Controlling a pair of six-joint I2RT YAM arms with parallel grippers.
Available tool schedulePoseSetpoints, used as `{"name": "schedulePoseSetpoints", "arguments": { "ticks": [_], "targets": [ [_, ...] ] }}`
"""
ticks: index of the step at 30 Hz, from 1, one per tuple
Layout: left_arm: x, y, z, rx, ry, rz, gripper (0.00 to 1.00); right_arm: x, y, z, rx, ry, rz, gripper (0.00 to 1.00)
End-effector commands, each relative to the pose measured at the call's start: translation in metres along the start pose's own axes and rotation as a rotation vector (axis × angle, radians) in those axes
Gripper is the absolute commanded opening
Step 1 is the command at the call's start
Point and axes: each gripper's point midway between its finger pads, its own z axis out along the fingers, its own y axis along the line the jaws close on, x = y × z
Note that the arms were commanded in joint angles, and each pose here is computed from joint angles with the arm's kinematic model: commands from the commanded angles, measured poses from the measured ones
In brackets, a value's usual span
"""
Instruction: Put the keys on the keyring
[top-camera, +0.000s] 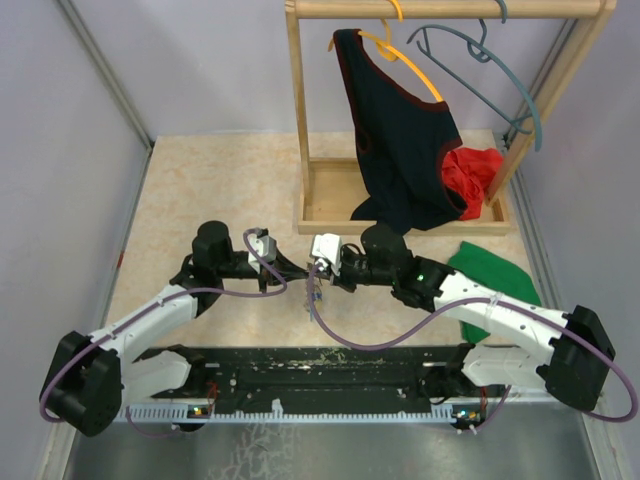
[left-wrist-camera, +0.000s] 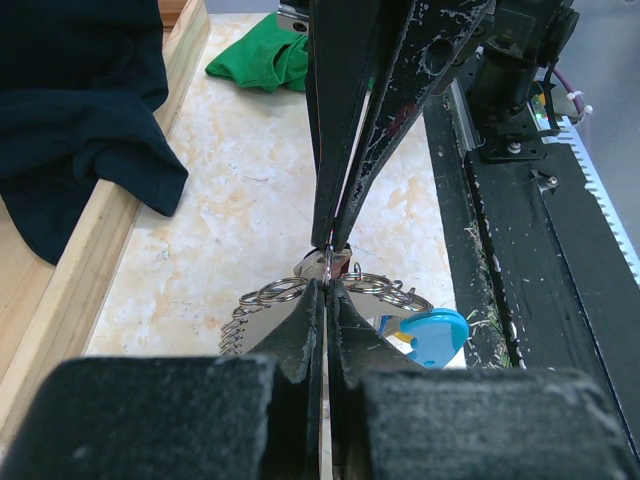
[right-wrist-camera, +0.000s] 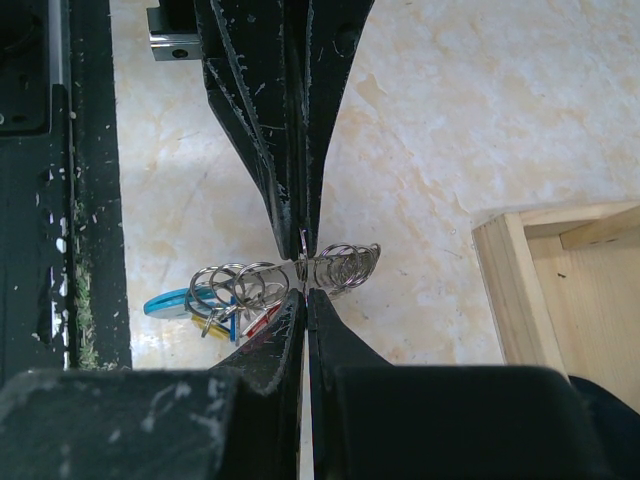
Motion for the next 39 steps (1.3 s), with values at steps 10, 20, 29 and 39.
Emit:
{"name": "schedulePoseSetpoints", "arguments": {
  "ticks": [10,20,29,39],
  "targets": [
    [-0.012,0.0,0.001,0.015,-0.033,0.063,0.01,-0.044,-0.006,-0.007,0.017,-0.123,-0.029,0.0],
    [-0.012,-0.001,0.001,0.021,-0.033,0.06,0.01,-0.047,-0.005,-0.007,0.012,-0.134,-0.028,0.0],
    [-0.012,-0.003,0.002,0.04,-0.033,0.056,0.01,-0.053,-0.006,-0.006,0.01,-0.156,-0.021,0.0],
    [-0.012,-0.006,0.003,0.049,-0.032,0.054,0.01,-0.057,-0.006,-0.006,0.008,-0.177,-0.022,0.0]
  ]
}}
